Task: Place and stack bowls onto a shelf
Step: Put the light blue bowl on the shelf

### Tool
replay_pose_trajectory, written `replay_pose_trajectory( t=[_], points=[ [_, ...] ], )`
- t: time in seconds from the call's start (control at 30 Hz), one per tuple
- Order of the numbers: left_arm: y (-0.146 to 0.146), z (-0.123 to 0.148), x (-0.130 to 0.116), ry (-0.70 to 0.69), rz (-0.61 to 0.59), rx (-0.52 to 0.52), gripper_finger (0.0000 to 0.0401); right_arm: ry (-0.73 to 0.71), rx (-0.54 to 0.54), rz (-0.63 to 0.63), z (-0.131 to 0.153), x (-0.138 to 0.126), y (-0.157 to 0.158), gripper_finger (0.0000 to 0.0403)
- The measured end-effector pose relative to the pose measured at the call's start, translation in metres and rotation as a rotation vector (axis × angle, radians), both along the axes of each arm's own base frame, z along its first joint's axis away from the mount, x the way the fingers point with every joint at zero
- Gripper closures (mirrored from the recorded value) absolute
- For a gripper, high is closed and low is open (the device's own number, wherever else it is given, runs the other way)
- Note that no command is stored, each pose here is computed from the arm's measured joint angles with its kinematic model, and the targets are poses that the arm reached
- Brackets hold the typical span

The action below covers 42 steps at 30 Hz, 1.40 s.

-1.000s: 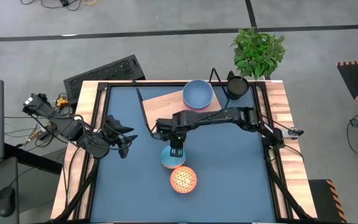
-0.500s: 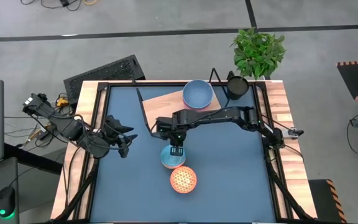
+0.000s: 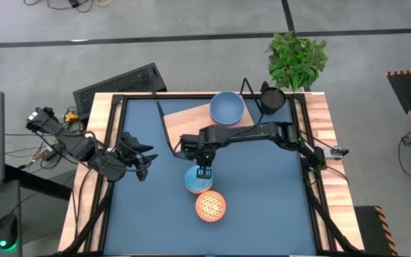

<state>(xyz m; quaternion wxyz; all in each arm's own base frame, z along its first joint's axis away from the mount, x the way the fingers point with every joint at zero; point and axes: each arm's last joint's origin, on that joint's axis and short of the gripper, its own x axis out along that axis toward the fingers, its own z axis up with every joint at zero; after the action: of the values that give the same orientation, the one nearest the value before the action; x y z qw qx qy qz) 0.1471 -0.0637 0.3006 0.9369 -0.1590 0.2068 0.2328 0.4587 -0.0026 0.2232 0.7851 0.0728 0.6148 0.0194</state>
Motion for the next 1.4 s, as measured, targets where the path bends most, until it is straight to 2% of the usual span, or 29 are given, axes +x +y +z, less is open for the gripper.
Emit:
replay_pose_trajectory(
  t=[0.13,0.2,0.33,0.5,0.63,0.83,1.17,1.4],
  points=[
    [0.000,0.000,0.000,0.000,0.001,0.000,0.0239,-0.001,-0.016,0.004,0.002,-0.001,-0.001,0.0386],
    [0.000,0.000,0.000,0.000,0.001,0.001,0.0239,0.007,-0.021,0.004,0.001,-0.001,-0.002,0.0372],
    [0.000,0.000,0.000,-0.001,0.002,0.001,0.0239,0.001,-0.031,0.046,0.001,-0.001,-0.002,0.0303],
    [0.000,0.000,0.000,-0.001,0.002,0.002,0.0239,-0.013,-0.004,0.040,0.007,-0.003,0.000,0.0206],
    [0.000,0.000,0.000,0.001,0.000,0.007,0.0239,-0.028,-0.003,0.035,0.008,-0.002,-0.001,0.0162],
    [0.000,0.000,0.000,0.001,0.000,0.005,0.0239,-0.023,0.005,0.046,-0.004,0.004,0.005,0.0161],
    [0.000,0.000,0.000,0.000,0.001,0.001,0.0239,-0.041,0.004,0.047,-0.003,0.006,0.005,0.0194],
    [0.000,0.000,0.000,-0.001,0.001,0.000,0.0239,-0.070,0.004,0.046,-0.003,0.008,0.005,0.0196]
  ],
)
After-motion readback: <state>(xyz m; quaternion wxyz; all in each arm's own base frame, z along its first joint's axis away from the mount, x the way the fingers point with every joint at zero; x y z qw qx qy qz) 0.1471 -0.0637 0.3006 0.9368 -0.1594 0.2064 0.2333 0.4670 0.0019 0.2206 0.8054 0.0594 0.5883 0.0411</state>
